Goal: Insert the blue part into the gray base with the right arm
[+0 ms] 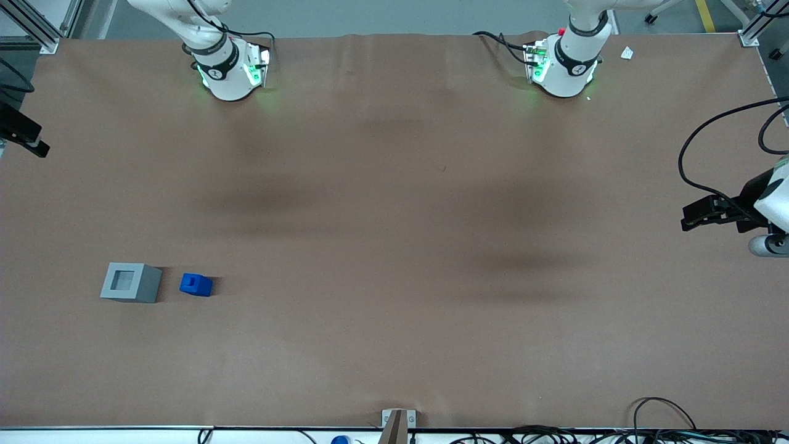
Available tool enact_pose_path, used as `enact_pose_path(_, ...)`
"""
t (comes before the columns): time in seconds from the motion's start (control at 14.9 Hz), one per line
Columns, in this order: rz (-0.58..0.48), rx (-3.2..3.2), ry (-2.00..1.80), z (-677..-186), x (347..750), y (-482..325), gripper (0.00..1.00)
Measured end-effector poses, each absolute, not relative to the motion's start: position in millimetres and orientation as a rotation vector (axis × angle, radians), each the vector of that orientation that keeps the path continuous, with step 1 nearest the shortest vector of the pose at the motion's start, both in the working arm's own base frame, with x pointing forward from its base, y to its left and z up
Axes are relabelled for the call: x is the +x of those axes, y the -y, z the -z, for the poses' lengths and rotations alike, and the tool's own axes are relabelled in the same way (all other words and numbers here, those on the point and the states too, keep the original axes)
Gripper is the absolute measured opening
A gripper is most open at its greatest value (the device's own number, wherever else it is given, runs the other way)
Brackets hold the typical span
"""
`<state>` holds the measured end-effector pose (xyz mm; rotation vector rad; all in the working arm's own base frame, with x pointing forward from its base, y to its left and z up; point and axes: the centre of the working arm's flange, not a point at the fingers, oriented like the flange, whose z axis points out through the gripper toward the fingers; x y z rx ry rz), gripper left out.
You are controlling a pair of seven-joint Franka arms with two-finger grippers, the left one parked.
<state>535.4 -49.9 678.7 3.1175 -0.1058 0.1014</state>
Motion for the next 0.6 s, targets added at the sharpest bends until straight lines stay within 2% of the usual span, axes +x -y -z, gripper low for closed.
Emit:
enact_pose_path(0.4, -0.088, 3.117, 0.108, -674.2, 538.3, 51.4, 1.00)
enact_pose_path(0.6, -0.045, 3.112, 0.116, -659.2, 546.9, 55.5, 1.00)
